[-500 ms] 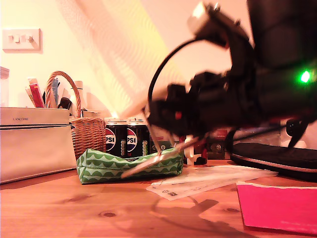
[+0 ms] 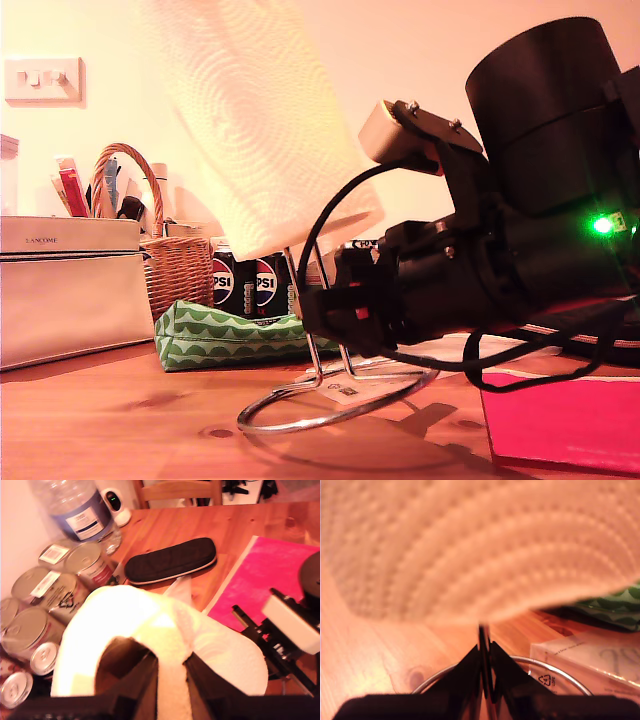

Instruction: Insert the paper towel roll into the metallic stand.

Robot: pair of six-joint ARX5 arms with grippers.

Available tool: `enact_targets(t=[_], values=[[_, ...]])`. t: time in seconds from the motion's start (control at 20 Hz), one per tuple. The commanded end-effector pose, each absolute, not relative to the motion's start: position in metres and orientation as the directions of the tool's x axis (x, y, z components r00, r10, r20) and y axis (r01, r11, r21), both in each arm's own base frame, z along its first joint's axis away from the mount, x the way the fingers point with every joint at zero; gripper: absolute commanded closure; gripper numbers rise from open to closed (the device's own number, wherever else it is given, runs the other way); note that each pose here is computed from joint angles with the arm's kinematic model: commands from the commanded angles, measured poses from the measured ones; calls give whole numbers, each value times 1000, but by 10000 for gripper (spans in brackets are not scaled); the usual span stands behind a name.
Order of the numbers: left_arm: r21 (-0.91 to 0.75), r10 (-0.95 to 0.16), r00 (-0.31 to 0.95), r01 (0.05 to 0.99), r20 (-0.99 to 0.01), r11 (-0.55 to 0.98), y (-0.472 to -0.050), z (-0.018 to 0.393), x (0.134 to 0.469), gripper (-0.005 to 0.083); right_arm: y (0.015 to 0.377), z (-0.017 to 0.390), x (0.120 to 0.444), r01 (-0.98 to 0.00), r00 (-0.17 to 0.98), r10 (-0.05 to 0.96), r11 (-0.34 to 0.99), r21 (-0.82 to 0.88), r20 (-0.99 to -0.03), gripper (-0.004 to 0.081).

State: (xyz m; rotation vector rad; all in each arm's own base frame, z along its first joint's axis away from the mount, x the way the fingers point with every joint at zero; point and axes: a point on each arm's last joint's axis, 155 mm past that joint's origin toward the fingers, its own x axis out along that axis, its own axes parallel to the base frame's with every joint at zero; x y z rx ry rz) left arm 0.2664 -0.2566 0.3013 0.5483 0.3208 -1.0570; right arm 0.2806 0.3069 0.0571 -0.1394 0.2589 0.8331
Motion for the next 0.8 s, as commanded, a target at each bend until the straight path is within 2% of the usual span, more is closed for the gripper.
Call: enact_targets(t=[0.0, 0.2, 0.4, 0.75], values=[[320, -761, 482, 872, -435, 370, -265, 324, 267, 797, 309, 44, 275, -756, 622, 718, 655, 0, -313, 783], [334, -754, 480, 873, -449, 356, -272, 321, 260, 797, 305, 29, 271, -754, 607, 701, 657, 7, -374, 771], [342, -755, 473, 875, -453, 342, -278, 320, 254, 797, 305, 27, 270, -755, 604, 699, 656, 7, -383, 600], [352, -745, 477, 872, -466, 339, -281, 317, 251, 797, 303, 25, 268, -755, 597, 693, 656, 7, -404, 535]])
